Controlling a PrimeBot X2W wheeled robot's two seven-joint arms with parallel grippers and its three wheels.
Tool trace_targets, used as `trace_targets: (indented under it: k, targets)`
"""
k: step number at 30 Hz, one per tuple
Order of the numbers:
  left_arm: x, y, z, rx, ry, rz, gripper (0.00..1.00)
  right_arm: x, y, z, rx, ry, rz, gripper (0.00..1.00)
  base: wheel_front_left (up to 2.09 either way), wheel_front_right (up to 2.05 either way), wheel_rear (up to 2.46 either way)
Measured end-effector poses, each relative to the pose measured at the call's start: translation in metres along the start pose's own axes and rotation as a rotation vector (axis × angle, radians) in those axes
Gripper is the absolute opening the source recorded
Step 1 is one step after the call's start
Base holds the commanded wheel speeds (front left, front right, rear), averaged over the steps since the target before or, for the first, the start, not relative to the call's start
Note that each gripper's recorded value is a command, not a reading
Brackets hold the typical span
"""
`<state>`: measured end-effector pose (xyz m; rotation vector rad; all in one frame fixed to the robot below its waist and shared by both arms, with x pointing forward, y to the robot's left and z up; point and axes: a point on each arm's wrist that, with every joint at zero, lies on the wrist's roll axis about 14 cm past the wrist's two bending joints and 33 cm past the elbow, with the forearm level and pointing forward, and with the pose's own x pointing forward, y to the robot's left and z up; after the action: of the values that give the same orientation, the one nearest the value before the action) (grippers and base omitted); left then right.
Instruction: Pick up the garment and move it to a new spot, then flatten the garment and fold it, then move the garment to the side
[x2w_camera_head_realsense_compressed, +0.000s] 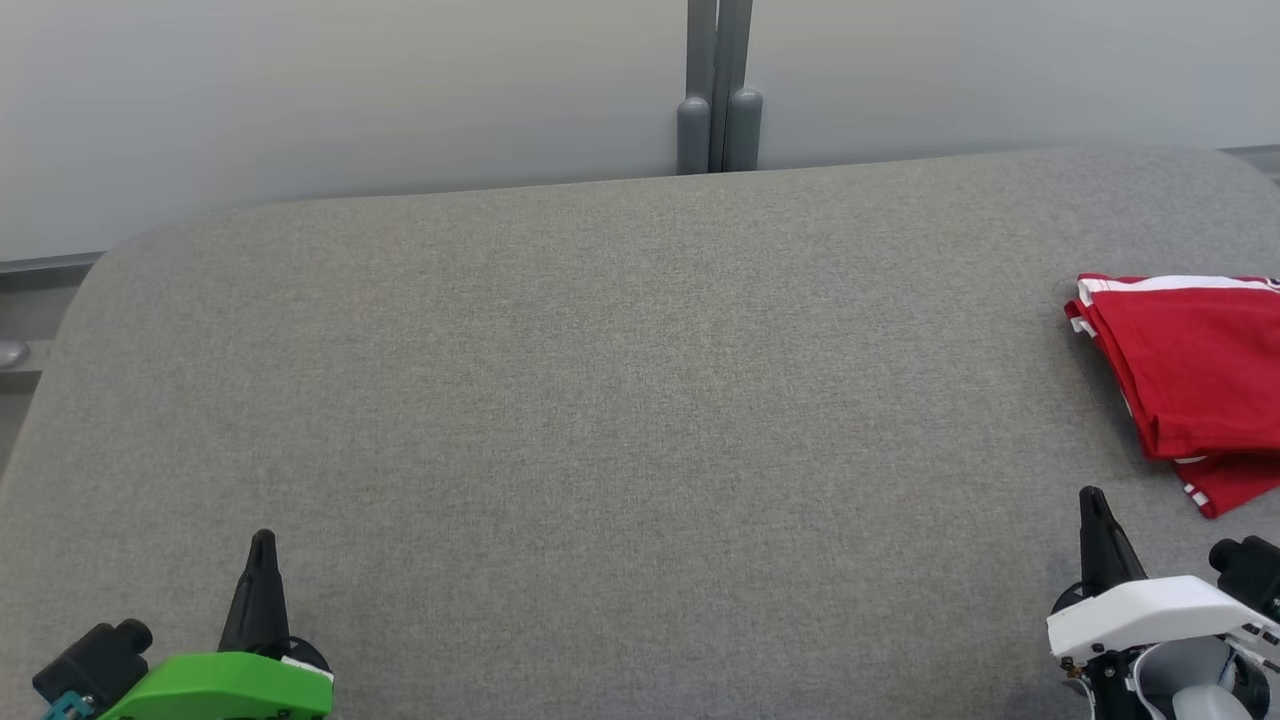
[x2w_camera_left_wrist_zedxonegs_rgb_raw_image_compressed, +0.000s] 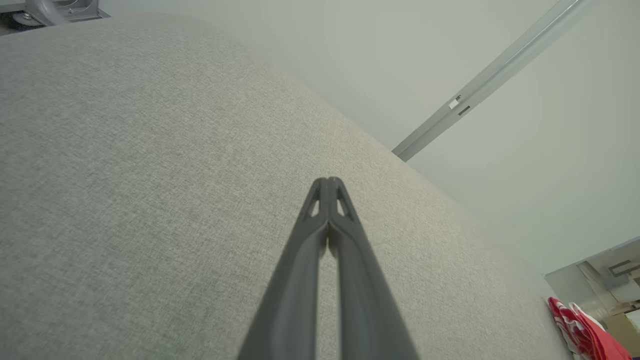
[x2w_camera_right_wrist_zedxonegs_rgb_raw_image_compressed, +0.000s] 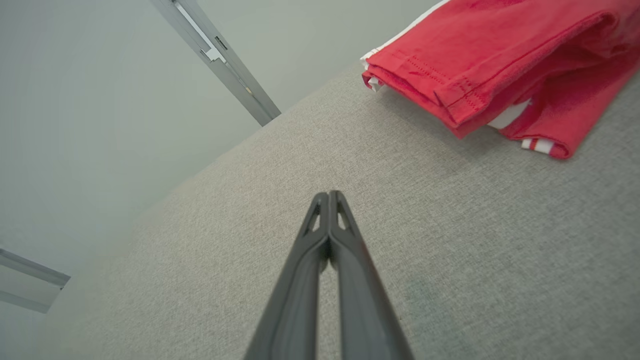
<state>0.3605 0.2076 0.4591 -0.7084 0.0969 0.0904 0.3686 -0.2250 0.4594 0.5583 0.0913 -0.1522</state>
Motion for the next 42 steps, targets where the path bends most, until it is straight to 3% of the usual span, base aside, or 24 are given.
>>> trace_targets:
  k: [42]
  targets:
    - [0.013,-0.017,0.012,-0.474,0.0,-0.031,0.0,0.006,0.018,0.011,0.558,0.017,0.049,0.0,0.0,0.0,0.0]
